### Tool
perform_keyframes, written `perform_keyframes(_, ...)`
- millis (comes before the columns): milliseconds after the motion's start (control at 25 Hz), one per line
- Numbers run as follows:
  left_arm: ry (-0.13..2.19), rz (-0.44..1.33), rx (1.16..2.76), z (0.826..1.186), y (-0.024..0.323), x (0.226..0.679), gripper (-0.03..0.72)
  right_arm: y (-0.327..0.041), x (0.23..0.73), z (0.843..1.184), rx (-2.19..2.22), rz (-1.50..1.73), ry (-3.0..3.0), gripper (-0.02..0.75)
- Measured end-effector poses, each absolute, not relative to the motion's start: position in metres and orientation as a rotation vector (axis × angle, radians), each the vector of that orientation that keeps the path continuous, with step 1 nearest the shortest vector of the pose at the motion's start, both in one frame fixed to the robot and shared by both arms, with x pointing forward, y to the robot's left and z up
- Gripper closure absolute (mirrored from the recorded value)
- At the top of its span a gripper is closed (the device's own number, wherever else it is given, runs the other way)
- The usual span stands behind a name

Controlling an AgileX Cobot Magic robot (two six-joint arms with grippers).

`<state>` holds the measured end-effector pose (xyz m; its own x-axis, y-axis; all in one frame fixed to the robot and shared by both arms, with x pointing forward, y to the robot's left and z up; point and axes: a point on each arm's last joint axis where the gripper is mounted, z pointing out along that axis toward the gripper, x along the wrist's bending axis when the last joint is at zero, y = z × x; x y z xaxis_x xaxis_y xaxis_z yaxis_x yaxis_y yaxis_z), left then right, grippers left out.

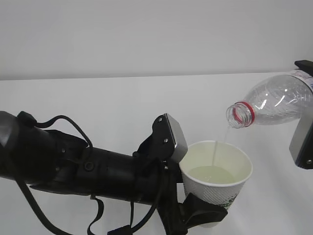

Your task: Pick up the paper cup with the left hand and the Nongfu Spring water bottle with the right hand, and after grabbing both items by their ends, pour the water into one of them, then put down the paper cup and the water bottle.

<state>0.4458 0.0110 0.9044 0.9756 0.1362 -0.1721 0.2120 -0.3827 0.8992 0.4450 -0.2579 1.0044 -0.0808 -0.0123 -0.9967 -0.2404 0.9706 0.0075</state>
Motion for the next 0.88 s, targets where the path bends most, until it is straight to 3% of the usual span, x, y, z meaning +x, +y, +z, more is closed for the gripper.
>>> perform_keyframes(880, 0.251, -0.082, 1.969, 0.9044, 0.011, 0.4459, 0.165, -0.2584, 0.4452, 1.0044, -0.212, 0.167, 1.641, 0.315)
